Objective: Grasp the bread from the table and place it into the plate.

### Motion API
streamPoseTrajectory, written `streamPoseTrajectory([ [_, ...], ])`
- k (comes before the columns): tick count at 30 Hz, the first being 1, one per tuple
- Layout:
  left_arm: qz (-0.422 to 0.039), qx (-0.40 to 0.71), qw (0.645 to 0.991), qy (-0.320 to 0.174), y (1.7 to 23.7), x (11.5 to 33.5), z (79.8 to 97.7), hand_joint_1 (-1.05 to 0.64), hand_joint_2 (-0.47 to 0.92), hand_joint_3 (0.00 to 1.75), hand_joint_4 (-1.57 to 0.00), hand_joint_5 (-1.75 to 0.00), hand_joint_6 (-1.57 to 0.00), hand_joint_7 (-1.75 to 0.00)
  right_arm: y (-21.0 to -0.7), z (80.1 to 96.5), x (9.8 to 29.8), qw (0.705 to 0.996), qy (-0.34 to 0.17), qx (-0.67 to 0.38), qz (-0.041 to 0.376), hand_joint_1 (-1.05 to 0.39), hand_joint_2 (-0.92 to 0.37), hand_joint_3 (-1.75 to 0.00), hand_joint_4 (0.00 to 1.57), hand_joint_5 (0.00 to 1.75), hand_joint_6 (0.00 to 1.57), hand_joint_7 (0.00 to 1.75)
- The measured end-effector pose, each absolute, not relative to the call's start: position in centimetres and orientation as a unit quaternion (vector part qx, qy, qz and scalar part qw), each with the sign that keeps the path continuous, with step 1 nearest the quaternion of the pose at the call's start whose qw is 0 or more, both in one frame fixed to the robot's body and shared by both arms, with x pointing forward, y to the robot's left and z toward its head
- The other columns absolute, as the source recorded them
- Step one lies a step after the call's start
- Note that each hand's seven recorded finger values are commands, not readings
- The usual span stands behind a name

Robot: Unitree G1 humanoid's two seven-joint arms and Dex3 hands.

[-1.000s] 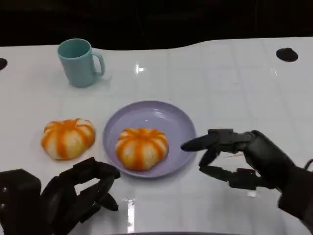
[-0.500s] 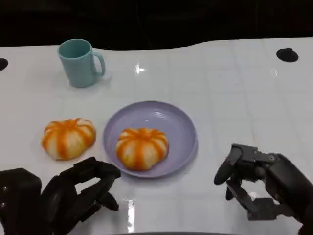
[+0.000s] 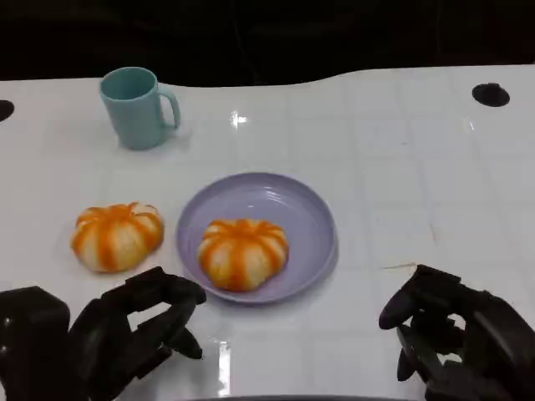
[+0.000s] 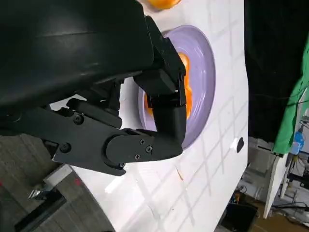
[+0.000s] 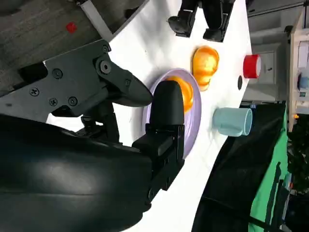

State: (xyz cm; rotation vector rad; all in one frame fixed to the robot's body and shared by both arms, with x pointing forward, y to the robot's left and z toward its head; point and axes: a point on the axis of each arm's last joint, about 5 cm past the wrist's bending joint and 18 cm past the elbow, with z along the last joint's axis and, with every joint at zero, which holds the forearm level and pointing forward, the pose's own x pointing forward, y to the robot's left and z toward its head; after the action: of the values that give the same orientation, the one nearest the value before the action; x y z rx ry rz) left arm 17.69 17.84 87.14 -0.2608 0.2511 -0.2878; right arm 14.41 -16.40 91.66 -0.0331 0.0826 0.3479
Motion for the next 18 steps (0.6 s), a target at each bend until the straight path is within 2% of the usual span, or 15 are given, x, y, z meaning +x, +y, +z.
streamPoseTrajectory([
  [4, -0.143, -0.128, 0.973, 0.126, 17.9, 17.7, 87.2, -0.51, 0.92, 0.35, -0.63, -1.61, -0.67, -1.18, -16.2, 91.7, 14.3, 0.984, 0.042, -0.021, 0.171, -0.32, -0.75, -0.88, 0.60, 1.75, 0.46, 1.63],
  [12, -0.142, -0.125, 0.974, 0.126, 18.1, 17.3, 87.3, -0.50, 0.92, 0.35, -0.64, -1.61, -0.66, -1.18, -16.3, 90.0, 14.5, 0.985, 0.020, -0.031, 0.166, -0.32, -0.77, -0.85, 0.65, 1.75, 0.48, 1.62],
  [18, -0.143, -0.123, 0.974, 0.124, 18.1, 17.3, 87.4, -0.49, 0.92, 0.36, -0.63, -1.62, -0.66, -1.18, -16.3, 89.8, 14.7, 0.985, 0.009, -0.034, 0.169, -0.30, -0.77, -0.85, 0.64, 1.75, 0.47, 1.63],
])
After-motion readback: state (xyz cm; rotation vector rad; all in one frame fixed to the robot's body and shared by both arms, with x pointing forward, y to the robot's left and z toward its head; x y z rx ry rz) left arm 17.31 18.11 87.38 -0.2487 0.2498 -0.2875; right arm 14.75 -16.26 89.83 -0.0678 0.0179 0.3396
